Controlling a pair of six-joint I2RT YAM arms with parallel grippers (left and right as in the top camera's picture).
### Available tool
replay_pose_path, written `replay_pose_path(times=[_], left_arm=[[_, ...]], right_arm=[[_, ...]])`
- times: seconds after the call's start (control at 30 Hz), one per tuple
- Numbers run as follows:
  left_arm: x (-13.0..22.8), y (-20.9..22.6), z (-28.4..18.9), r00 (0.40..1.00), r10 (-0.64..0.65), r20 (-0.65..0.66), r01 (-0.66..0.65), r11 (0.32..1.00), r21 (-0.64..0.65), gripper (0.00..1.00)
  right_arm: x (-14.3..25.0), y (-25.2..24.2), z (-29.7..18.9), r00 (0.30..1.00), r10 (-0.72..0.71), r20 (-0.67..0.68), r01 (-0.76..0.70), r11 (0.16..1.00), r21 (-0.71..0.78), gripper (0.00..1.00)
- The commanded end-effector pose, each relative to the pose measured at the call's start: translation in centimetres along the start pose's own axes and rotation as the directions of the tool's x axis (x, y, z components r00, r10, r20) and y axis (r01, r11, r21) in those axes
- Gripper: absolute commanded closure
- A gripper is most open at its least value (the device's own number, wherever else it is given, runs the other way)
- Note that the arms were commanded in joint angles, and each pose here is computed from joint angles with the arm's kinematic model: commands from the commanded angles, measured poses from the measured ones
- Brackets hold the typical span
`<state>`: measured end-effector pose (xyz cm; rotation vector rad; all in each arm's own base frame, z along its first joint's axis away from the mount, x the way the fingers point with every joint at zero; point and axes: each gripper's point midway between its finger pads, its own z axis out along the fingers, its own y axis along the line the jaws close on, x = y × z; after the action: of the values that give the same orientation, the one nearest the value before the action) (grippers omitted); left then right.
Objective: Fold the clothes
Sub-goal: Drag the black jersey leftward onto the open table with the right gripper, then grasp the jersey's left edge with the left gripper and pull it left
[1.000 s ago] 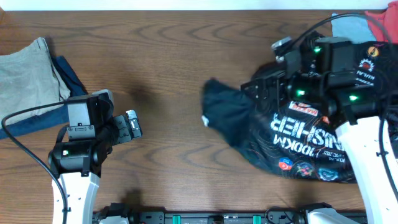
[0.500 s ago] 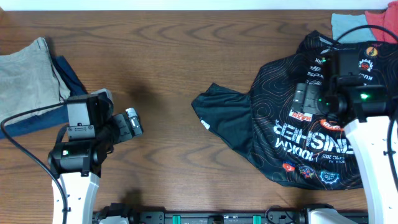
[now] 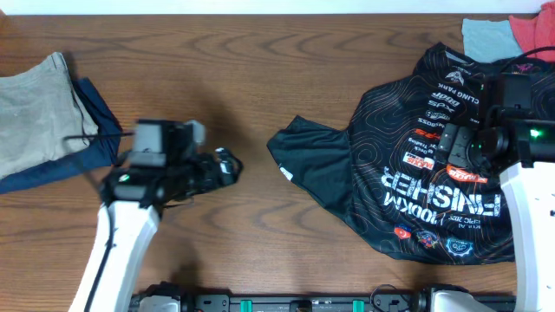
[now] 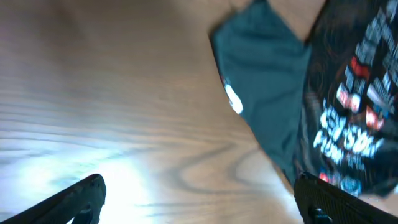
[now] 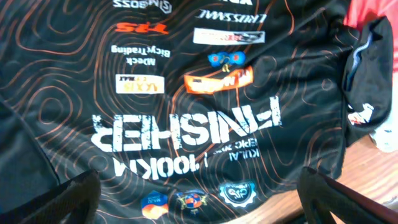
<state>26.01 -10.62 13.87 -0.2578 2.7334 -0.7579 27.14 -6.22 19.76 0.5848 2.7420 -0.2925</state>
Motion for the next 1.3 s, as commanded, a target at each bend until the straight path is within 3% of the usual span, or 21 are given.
replay_pose_path(times=[0.0,0.37,0.9,1.03,1.1,1.13,1.17,1.27], left_arm=[[1.1,-1.8,2.1,0.996,0.002,-0.092,0.001,1.000,0.029,0.02],[5.4,-4.9,11.6,0.955,-0.006,-0.297,0.008,1.000,0.003,0.02],[14.1,-11.3,22.3,0.910,0.162,-0.381,-0.118,0.984,0.137,0.03],[14.3,-12.8,23.1,0.915,0.213,-0.343,-0.152,0.969,0.197,0.43],[13.5,-13.0,23.3,0.926,0.215,-0.310,-0.158,0.967,0.198,0.70],[12.9,-12.8,23.4,0.933,0.212,-0.290,-0.161,0.968,0.192,0.88],[12.2,-12.7,23.3,0.936,0.216,-0.276,-0.167,0.967,0.192,0.94],[10.1,-11.7,22.9,0.944,0.222,-0.244,-0.180,0.967,0.183,0.94]], right_arm=[[-0.1,-0.6,-0.2,1.000,0.030,0.009,-0.030,0.999,0.016,0.01],[0.1,-0.8,-0.2,1.000,0.022,0.000,-0.022,1.000,0.020,0.01],[0.2,-1.4,-0.1,0.999,0.031,-0.008,-0.031,0.999,0.029,0.01],[0.1,-1.5,-0.1,0.999,0.034,-0.007,-0.034,0.999,0.030,0.01],[0.1,-1.6,0.0,0.999,0.038,-0.008,-0.038,0.999,0.032,0.01],[0.1,-1.7,0.0,0.999,0.042,-0.009,-0.041,0.999,0.033,0.01],[0.1,-1.8,0.0,0.999,0.044,-0.009,-0.044,0.998,0.034,0.01],[0.1,-2.1,0.0,0.998,0.055,-0.010,-0.055,0.998,0.039,0.01]])
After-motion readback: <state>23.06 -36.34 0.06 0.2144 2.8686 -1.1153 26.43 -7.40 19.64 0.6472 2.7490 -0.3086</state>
